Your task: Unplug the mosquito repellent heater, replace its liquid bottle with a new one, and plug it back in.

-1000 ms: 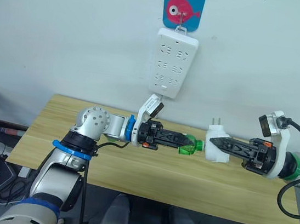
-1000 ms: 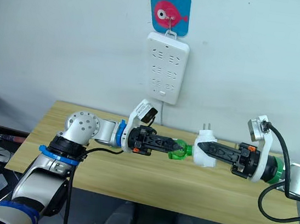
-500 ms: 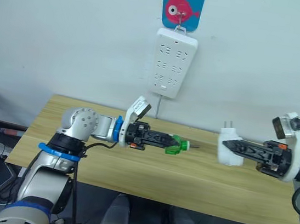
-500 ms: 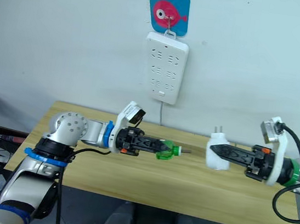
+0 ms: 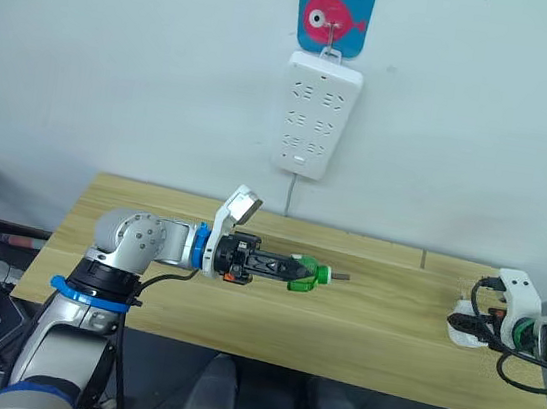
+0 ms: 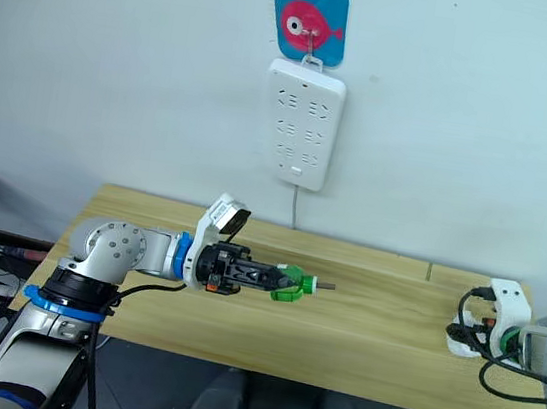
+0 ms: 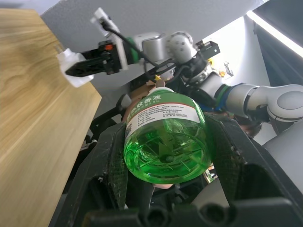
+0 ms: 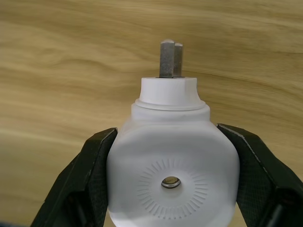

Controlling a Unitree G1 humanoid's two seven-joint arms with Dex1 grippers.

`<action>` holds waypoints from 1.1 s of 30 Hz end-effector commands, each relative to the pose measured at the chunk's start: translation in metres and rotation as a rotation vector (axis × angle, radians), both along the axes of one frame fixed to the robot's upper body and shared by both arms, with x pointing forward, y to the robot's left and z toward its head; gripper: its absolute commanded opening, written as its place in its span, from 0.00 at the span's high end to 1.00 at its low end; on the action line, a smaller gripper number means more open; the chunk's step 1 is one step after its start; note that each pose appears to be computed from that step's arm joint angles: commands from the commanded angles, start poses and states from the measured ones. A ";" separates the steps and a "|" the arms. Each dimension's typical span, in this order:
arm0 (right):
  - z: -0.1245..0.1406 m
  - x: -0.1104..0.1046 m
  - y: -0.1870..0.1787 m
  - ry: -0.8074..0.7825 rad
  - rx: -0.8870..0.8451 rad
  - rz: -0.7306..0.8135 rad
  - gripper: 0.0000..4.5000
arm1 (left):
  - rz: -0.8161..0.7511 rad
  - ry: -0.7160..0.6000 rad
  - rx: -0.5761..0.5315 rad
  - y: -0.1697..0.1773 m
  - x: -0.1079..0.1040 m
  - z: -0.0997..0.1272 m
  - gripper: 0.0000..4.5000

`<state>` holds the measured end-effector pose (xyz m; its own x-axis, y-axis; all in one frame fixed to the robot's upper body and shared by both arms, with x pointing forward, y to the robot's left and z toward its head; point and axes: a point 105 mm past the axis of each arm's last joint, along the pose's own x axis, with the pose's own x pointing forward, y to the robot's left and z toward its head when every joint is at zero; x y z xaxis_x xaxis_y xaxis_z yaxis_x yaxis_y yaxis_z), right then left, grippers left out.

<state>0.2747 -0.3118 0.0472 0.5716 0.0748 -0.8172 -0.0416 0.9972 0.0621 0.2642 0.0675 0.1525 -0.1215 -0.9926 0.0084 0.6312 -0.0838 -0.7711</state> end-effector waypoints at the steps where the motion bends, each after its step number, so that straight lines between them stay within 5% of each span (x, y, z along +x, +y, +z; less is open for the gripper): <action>1: -0.009 0.001 -0.011 0.019 0.003 -0.069 0.34 | -0.010 -0.041 -0.028 0.001 -0.004 0.008 0.50; 13: -0.025 0.005 -0.012 0.021 0.027 -0.086 0.34 | -0.009 -0.040 -0.036 -0.003 -0.004 0.010 0.50; 17: -0.020 0.003 -0.012 0.015 0.041 -0.085 0.04 | -0.009 -0.039 -0.027 -0.002 -0.004 0.008 0.50; 25: 0.035 -0.011 -0.005 -0.070 0.041 0.019 0.01 | 0.016 -0.088 -0.031 -0.001 0.002 0.008 0.50; 29: 0.082 -0.007 0.030 -0.224 0.225 0.098 0.01 | 0.087 -0.351 -0.027 -0.009 0.014 0.008 0.50; 33: 0.128 -0.010 0.083 -0.446 0.648 0.243 0.01 | 0.216 -0.856 -0.029 -0.028 0.031 0.011 0.50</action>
<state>0.2745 -0.2376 0.1560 0.7442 0.5482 -0.3817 -0.3266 0.7971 0.5079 0.2947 0.0454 0.1511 0.0790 -0.9968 0.0085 0.9657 0.0744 -0.2488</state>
